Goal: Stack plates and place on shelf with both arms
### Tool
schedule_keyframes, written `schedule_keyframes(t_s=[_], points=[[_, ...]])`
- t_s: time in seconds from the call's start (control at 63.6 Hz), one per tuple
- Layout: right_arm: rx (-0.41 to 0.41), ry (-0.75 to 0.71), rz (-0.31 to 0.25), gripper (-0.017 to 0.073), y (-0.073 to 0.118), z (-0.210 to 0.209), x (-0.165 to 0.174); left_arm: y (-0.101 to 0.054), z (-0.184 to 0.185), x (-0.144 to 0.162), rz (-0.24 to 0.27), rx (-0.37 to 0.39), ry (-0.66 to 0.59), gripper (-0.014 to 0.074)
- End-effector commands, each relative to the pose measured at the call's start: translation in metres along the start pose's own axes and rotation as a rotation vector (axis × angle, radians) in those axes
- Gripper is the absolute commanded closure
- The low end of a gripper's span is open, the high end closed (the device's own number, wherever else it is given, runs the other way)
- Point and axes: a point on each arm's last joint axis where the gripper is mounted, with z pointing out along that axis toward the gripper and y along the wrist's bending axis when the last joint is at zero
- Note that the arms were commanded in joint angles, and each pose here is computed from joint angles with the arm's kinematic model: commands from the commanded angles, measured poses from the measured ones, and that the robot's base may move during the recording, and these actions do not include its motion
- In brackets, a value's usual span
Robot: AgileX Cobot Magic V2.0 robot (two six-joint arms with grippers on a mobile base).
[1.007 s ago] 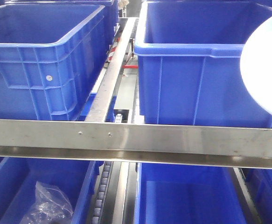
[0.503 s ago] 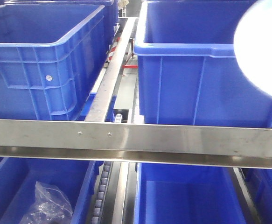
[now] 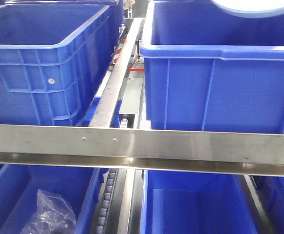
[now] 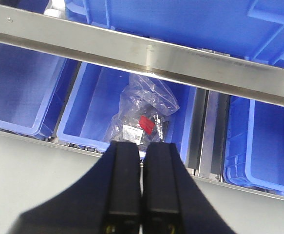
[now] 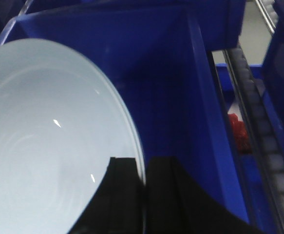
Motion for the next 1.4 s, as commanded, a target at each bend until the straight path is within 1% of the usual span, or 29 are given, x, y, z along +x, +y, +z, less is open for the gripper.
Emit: schedule_keyframes(t_s=[0.0, 0.126, 0.157, 0.189, 0.267, 0.346, 0.425, 0.488, 0.566, 0.614, 0.677, 0.724, 0.881, 0.991, 1.133, 1.385], points=[[-0.035, -0.178, 0.005, 0.0408, 0.005, 0.010, -0.035, -0.002, -0.003, -0.014, -0.008, 0.021, -0.084, 0.0498], [-0.047, -0.216, 0.005, 0.0143, 0.007, 0.029, -0.041, -0.002, -0.003, -0.014, -0.008, 0.021, -0.084, 0.0498], [-0.049, -0.223, 0.005, 0.0106, 0.007, 0.030, -0.041, -0.002, -0.003, -0.014, -0.008, 0.021, -0.084, 0.0498], [-0.049, -0.219, 0.005, 0.0090, 0.007, 0.032, -0.040, -0.002, -0.003, -0.014, -0.008, 0.021, -0.084, 0.0498], [-0.044, -0.198, 0.005, 0.0099, 0.006, 0.032, -0.036, -0.002, -0.003, -0.014, -0.008, 0.021, -0.084, 0.0498], [-0.037, -0.173, 0.005, 0.0122, 0.005, 0.023, -0.033, -0.002, -0.003, -0.014, -0.008, 0.021, -0.084, 0.0498], [-0.032, -0.161, 0.005, 0.0187, 0.004, 0.007, -0.028, -0.002, -0.003, -0.014, -0.008, 0.021, -0.084, 0.0498], [-0.032, -0.160, 0.005, 0.0315, 0.002, -0.014, -0.020, -0.002, -0.003, -0.014, -0.008, 0.021, -0.084, 0.0498], [-0.033, -0.167, 0.004, 0.0526, 0.000, -0.040, -0.007, -0.002, -0.003, -0.014, -0.008, 0.021, -0.084, 0.0498], [-0.039, -0.190, 0.004, 0.0487, -0.002, -0.058, 0.002, -0.002, -0.003, -0.014, -0.008, 0.021, -0.084, 0.0498], [-0.042, -0.199, 0.004, 0.0511, -0.005, -0.078, 0.021, -0.002, -0.003, -0.014, -0.008, 0.021, -0.084, 0.0498], [-0.042, -0.194, 0.004, 0.0511, -0.007, -0.089, 0.036, -0.002, -0.003, -0.014, -0.008, 0.021, -0.084, 0.0498], [-0.034, -0.136, 0.003, 0.0511, -0.015, -0.113, 0.090, -0.002, -0.003, -0.014, -0.008, 0.021, -0.084, 0.0498], [-0.035, -0.137, 0.003, 0.0511, -0.019, -0.126, 0.115, -0.002, -0.003, -0.014, -0.008, 0.021, -0.084, 0.0498], [-0.045, -0.170, 0.003, 0.0511, -0.021, -0.134, 0.130, -0.002, -0.003, -0.014, -0.008, 0.021, -0.084, 0.0498], [-0.046, -0.171, 0.005, 0.0511, -0.021, -0.134, 0.131, -0.002, -0.003, -0.014, -0.008, 0.021, -0.084, 0.0498]])
